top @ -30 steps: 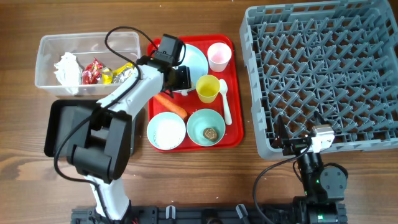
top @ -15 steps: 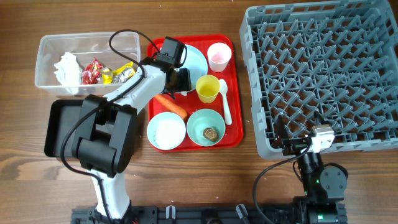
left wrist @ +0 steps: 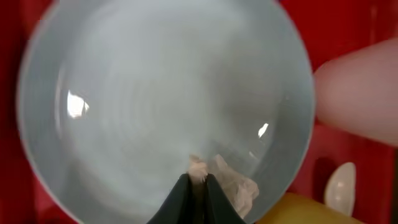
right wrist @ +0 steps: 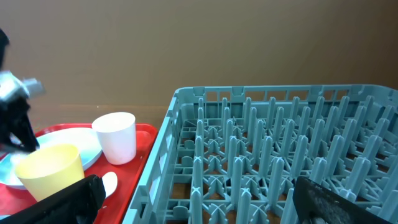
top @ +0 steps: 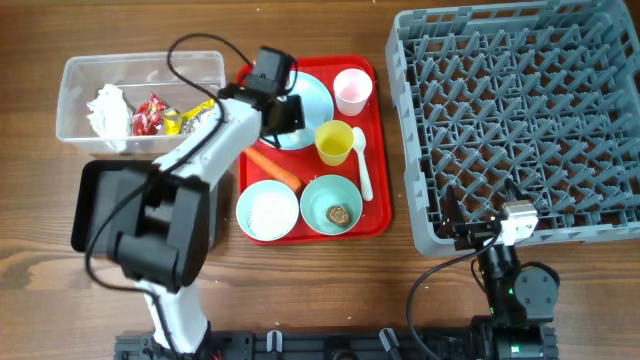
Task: Sort waste into correct bins and load items into the dishwasher rack
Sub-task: 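Carry the small tissue to the clear bin and release it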
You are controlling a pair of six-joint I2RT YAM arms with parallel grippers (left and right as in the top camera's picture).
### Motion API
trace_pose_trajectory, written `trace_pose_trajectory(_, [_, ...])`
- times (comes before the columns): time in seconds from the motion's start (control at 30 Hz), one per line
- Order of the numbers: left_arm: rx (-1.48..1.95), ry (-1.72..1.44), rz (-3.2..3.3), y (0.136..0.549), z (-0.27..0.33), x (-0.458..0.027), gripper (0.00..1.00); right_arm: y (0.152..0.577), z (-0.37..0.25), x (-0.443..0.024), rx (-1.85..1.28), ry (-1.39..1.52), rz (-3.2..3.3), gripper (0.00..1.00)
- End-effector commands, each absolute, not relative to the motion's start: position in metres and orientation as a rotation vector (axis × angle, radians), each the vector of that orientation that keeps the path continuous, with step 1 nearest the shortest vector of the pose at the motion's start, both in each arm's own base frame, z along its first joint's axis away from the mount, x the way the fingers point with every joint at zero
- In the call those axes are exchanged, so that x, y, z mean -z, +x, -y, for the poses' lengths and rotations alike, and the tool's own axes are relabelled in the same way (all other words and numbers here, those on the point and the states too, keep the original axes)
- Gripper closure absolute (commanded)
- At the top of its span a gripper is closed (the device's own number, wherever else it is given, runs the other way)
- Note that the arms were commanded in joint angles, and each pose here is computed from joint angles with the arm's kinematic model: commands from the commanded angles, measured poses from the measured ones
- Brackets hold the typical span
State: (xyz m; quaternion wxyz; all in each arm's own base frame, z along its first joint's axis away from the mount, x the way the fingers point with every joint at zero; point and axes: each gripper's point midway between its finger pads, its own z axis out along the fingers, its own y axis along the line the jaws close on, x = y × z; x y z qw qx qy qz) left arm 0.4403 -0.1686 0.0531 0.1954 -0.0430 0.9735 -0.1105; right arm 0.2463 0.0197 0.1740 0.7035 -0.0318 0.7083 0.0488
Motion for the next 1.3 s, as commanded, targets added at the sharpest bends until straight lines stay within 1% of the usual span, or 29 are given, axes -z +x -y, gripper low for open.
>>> trace_pose_trajectory(0.0, [0.355, -0.184, -2.554, 0.465, 0.144, -0.128, 0.92, 0.246, -0.022, -0.176, -0.112, -0.089, -1.565, 0.00])
trace_pose_trajectory(0.1, [0.344, -0.270, -2.485, 0.473, 0.109, -0.154, 0.92, 0.246, -0.022, -0.176, -0.112, -0.088, -1.565, 0.00])
trace_pose_trajectory(0.23, [0.305, -0.471, -2.388, 0.481, 0.037, -0.180, 0.92, 0.246, -0.022, -0.176, -0.112, -0.089, -1.565, 0.01])
trace_pose_trajectory(0.33, [0.259, -0.633, -2.349, 0.481, -0.021, -0.179, 0.91, 0.246, -0.022, -0.176, -0.112, -0.089, -1.565, 0.00])
trace_pose_trajectory(0.43, [0.234, -0.784, -2.323, 0.479, -0.063, -0.169, 0.90, 0.246, -0.022, -0.176, -0.112, -0.089, -1.565, 0.00])
trace_pose_trajectory(0.5, [0.220, -0.826, -2.317, 0.480, -0.078, -0.161, 0.89, 0.246, -0.022, -0.176, -0.112, -0.088, -1.565, 0.00])
trace_pose_trajectory(0.63, [0.221, -0.845, -2.350, 0.488, -0.081, -0.134, 0.84, 0.246, -0.022, -0.176, -0.112, -0.089, -1.565, 0.00])
trace_pose_trajectory(0.67, [0.227, -0.843, -2.365, 0.492, -0.079, -0.122, 0.80, 0.246, -0.022, -0.176, -0.112, -0.089, -1.565, 0.00])
trace_pose_trajectory(0.77, [0.230, -0.841, -2.374, 0.500, -0.078, -0.105, 0.80, 0.246, -0.022, -0.176, -0.112, -0.089, -1.565, 0.00])
trace_pose_trajectory(0.83, [0.231, -0.825, -2.351, 0.506, -0.080, -0.107, 0.80, 0.246, -0.022, -0.176, -0.113, -0.089, -1.565, 0.00])
trace_pose_trajectory(0.87, [0.235, -0.818, -2.335, 0.508, -0.080, -0.112, 0.78, 0.246, -0.022, -0.176, -0.112, -0.089, -1.565, 0.00])
trace_pose_trajectory(0.9, [0.235, -0.810, -2.325, 0.509, -0.080, -0.117, 0.73, 0.246, -0.022, -0.176, -0.112, -0.089, -1.565, 0.00])
trace_pose_trajectory(0.93, [0.238, -0.802, -2.305, 0.509, -0.080, -0.127, 0.62, 0.246, -0.022, -0.176, -0.112, -0.089, -1.565, 0.00])
trace_pose_trajectory(1.0, [0.245, -0.780, -2.253, 0.507, -0.080, -0.155, 0.48, 0.246, -0.022, -0.176, -0.113, -0.089, -1.565, 0.00])
trace_pose_trajectory(1.03, [0.246, -0.766, -2.233, 0.506, -0.079, -0.166, 0.45, 0.246, -0.022, -0.176, -0.112, -0.089, -1.565, 0.00])
trace_pose_trajectory(1.07, [0.240, -0.732, -2.215, 0.505, -0.078, -0.179, 0.44, 0.246, -0.022, -0.176, -0.112, -0.089, -1.565, 0.00])
trace_pose_trajectory(1.13, [0.229, -0.626, -2.164, 0.494, -0.067, -0.223, 0.42, 0.246, -0.022, -0.176, -0.112, -0.089, -1.565, 0.00])
trace_pose_trajectory(1.17, [0.235, -0.614, -2.159, 0.488, -0.062, -0.233, 0.42, 0.246, -0.022, -0.176, -0.112, -0.089, -1.565, 0.00])
trace_pose_trajectory(1.23, [0.285, -0.574, -2.202, 0.465, -0.038, -0.249, 0.45, 0.246, -0.022, -0.176, -0.112, -0.089, -1.565, 0.00])
trace_pose_trajectory(1.27, [0.347, -0.546, -2.253, 0.450, -0.020, -0.250, 0.49, 0.246, -0.022, -0.176, -0.112, -0.089, -1.565, 0.00])
